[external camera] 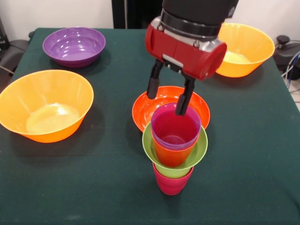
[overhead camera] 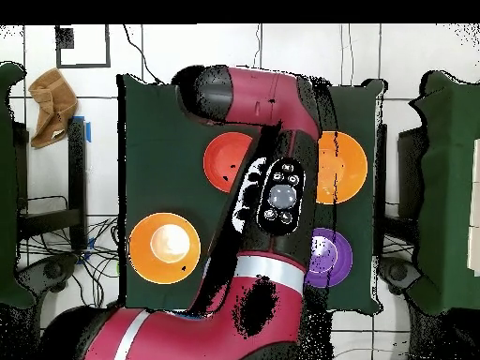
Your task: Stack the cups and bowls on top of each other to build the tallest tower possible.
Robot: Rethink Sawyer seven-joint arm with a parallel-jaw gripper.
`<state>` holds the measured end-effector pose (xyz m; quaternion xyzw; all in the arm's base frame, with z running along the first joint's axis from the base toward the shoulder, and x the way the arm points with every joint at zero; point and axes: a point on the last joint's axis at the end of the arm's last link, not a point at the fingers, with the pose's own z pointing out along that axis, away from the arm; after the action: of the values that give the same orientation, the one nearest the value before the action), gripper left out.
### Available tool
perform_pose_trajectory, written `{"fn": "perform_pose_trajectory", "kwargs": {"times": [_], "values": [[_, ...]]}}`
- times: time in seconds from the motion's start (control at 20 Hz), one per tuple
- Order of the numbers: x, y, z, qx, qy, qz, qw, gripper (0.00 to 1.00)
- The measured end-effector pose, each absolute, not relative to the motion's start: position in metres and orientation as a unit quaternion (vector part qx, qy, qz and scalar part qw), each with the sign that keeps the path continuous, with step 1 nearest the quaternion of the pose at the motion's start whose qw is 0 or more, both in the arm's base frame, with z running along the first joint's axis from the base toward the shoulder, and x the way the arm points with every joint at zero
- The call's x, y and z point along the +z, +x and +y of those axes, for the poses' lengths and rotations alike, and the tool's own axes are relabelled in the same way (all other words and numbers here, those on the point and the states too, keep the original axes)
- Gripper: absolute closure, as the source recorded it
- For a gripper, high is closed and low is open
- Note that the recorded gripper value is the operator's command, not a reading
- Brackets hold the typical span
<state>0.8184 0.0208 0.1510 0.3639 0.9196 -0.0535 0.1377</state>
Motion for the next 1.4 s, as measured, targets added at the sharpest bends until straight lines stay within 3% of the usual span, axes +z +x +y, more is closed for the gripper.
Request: {"fn": "perform_pose_trajectory", "kwargs": {"times": [0.75, 1.4], "values": [[0.227, 0.820, 0.002, -0.037, 0.380, 0.908, 0.174, 0.00], [0.256, 0.789, -0.014, -0.035, 0.401, 0.901, 0.164, 0.00]]}}
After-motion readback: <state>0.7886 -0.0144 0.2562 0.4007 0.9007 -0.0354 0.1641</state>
